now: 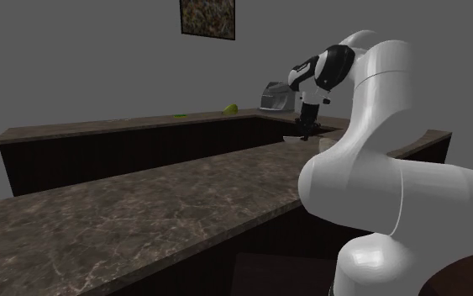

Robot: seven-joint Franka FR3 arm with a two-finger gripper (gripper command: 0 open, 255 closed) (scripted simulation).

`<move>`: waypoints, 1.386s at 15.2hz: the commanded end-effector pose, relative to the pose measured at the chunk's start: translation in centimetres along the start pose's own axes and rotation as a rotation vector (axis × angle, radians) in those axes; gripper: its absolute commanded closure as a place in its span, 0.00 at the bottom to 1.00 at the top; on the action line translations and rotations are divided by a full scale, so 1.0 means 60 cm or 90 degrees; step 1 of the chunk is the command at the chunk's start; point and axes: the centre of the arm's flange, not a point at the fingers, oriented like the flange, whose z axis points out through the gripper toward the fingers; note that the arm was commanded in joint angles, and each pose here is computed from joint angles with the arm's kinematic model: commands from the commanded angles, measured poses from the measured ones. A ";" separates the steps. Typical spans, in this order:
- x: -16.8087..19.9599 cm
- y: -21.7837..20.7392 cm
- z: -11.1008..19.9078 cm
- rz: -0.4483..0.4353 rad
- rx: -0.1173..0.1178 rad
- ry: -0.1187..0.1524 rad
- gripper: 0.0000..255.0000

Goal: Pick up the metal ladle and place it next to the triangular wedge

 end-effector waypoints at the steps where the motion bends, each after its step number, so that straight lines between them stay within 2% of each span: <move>1: 0.004 0.002 0.014 0.000 0.000 0.000 1.00; 21: 0.009 0.021 0.187 0.000 0.000 0.000 1.00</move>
